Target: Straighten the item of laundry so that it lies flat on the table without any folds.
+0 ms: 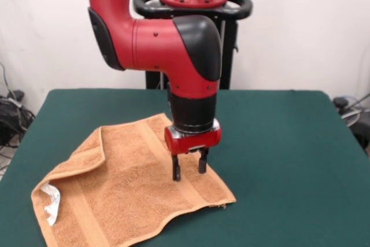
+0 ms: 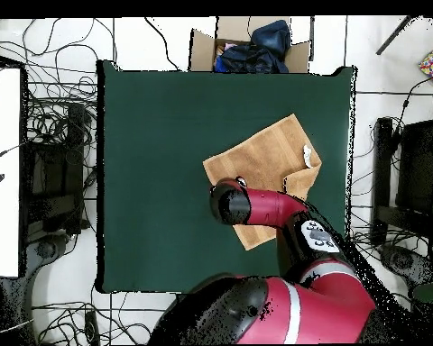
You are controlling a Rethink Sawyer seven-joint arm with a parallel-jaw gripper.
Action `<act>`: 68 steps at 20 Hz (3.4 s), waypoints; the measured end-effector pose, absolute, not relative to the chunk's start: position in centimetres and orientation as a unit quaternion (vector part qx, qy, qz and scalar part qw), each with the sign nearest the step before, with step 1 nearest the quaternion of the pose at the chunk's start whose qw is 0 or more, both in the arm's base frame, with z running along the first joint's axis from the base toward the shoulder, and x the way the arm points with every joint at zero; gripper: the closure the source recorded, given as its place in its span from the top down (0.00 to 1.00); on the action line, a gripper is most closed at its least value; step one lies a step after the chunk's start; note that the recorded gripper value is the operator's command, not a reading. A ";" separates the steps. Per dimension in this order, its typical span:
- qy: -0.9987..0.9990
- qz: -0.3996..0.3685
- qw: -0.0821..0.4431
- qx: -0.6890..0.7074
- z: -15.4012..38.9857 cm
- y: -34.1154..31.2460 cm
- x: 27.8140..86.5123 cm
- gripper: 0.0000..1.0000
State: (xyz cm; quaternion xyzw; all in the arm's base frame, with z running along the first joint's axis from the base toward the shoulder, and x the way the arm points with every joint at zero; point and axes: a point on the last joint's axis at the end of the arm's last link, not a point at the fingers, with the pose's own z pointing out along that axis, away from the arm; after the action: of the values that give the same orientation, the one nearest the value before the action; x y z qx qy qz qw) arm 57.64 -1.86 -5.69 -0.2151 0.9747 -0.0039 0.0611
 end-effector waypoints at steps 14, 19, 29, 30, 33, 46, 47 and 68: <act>0.973 -0.004 0.062 -0.223 -5.7 -1.3 57.6 0.00; 0.972 -0.007 0.063 -0.225 -5.7 -1.2 57.6 0.00; 0.966 -0.031 0.094 -0.237 -5.4 -0.4 56.3 0.00; 0.966 -0.034 0.100 -0.236 -5.3 -0.2 56.1 0.00; 0.966 -0.037 0.109 -0.230 -5.1 0.7 55.1 0.00; 0.971 -0.007 0.066 -0.229 -4.9 5.0 49.2 0.00; 0.971 -0.006 0.064 -0.229 -4.8 5.2 48.9 0.00; 0.971 0.017 0.020 -0.239 -1.0 9.7 41.1 1.00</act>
State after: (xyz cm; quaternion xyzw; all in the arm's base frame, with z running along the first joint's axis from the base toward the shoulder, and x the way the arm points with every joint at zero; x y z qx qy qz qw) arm 41.09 9.74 -1.01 -0.2390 0.9707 0.0168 0.0204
